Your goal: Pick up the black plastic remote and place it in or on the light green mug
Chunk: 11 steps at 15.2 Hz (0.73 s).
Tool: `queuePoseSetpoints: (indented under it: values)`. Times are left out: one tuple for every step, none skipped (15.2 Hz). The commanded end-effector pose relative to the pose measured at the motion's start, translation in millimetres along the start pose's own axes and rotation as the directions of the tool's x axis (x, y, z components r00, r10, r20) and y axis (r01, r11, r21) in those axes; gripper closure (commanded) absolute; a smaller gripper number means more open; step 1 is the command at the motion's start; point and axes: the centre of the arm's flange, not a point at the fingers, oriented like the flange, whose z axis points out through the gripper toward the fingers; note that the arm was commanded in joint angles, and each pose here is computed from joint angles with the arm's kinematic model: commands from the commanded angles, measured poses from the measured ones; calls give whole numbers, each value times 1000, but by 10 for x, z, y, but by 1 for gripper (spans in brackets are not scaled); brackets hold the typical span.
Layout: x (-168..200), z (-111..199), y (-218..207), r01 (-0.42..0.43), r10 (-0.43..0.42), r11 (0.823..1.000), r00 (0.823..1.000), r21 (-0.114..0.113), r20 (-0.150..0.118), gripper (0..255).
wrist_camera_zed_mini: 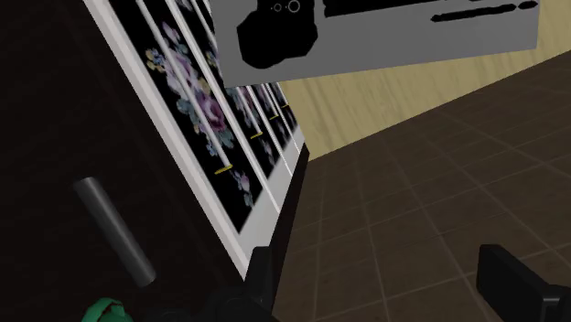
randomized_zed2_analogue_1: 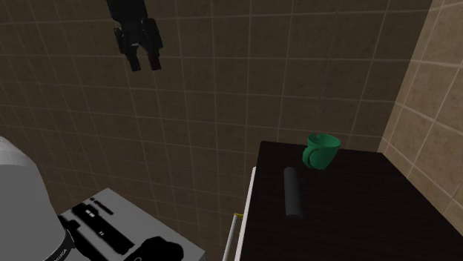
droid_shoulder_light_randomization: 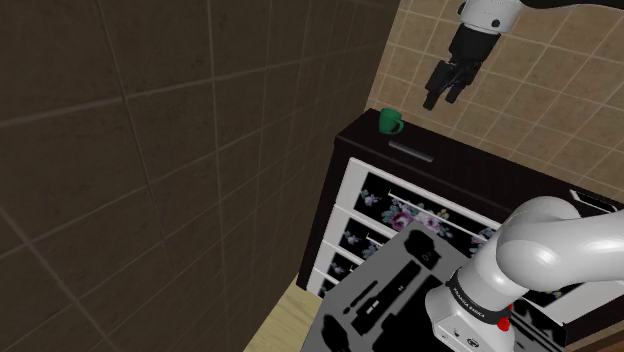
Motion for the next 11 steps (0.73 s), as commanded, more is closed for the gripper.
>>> queuePoseSetpoints:
  values:
    - [0, 0, 0, 0, 0, 1000, 1000, 0, 0, 0]
    - [33, 85, 97, 10, -10, 1000, 1000, 1, 1, 0]
    - [66, 170, 194, 19, -19, 1000, 1000, 2, 2, 0]
    - [101, 255, 290, 29, -29, 1000, 1000, 2, 3, 0]
    - [136, 340, 386, 38, -38, 999, 999, 3, 3, 0]
    - [173, 426, 482, 48, -48, 999, 999, 4, 4, 0]
    - [210, 511, 577, 57, -57, 998, 998, 5, 5, 0]
    - [247, 597, 672, 67, -67, 998, 998, 5, 6, 0]
    - [286, 683, 766, 76, -76, 997, 997, 6, 7, 0]
    - [326, 768, 860, 86, -86, 996, 996, 7, 7, 0]
    - [366, 854, 953, 95, -95, 995, 995, 8, 8, 0]
